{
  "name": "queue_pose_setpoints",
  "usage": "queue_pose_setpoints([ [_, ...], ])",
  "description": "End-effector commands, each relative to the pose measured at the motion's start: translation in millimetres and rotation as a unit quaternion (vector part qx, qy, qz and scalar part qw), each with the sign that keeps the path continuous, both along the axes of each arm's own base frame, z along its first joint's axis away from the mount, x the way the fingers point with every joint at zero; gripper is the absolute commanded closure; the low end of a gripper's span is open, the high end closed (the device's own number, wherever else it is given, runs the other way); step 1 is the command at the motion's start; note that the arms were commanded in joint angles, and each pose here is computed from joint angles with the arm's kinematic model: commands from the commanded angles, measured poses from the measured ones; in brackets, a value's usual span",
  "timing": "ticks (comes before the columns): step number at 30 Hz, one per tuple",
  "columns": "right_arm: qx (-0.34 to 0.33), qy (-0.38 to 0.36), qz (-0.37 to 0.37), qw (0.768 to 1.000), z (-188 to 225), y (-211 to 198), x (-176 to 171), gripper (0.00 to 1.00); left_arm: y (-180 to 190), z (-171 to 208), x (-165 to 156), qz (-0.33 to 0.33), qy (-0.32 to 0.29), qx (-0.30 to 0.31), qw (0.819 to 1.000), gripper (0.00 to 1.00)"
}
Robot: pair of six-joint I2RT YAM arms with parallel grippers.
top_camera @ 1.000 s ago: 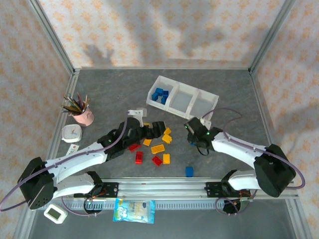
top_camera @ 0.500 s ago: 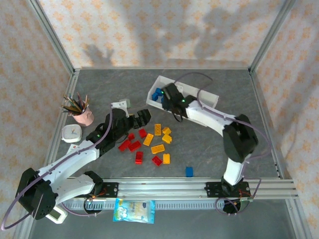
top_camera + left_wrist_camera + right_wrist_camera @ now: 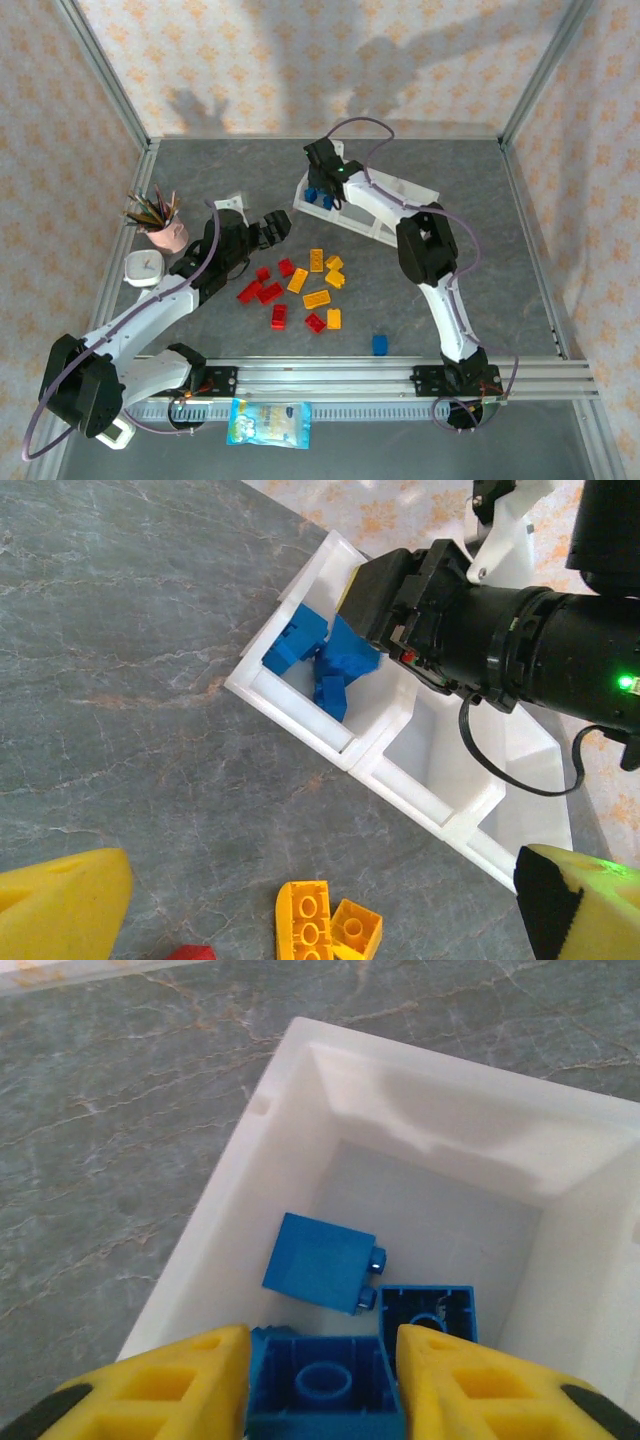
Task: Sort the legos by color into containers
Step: Place the lego in the container, then pick up the lego from the bottom-center of the table.
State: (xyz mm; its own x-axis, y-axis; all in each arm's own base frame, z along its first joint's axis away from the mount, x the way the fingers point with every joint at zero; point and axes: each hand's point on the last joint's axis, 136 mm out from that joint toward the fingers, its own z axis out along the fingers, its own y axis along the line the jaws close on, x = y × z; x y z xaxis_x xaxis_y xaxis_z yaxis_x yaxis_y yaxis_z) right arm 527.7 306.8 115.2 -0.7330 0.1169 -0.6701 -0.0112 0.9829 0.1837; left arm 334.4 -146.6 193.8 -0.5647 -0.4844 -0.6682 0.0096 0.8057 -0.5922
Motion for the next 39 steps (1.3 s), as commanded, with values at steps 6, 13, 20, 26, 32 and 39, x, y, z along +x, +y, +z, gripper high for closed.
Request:
queue_pose_setpoints([
  [6, 0.003, -0.026, 0.022, 0.999, 45, 5, 1, 0.45, -3, 15, 7, -0.009, -0.019, -0.008, 1.0, 0.01],
  [13, 0.024, -0.038, 0.047, 0.998, 83, -3, -36, 0.4, -7, 14, 2, -0.021, -0.012, -0.016, 1.0, 0.01],
  [20, 0.026, -0.003, 0.051, 0.998, 76, -41, -100, 0.33, -14, 12, -13, -0.044, -0.003, -0.026, 0.999, 0.01],
  [26, 0.001, 0.04, 0.049, 0.998, 53, -78, -168, 0.26, -27, 8, -32, -0.061, 0.005, -0.027, 0.998, 0.01],
  [32, -0.011, 0.096, 0.031, 0.995, 22, -112, -235, 0.19, -50, 0, -54, -0.088, 0.015, -0.026, 0.996, 0.01],
  [39, 0.003, 0.149, 0.018, 0.989, -12, -126, -304, 0.12, -69, -19, -77, -0.106, 0.039, -0.042, 0.993, 0.01],
])
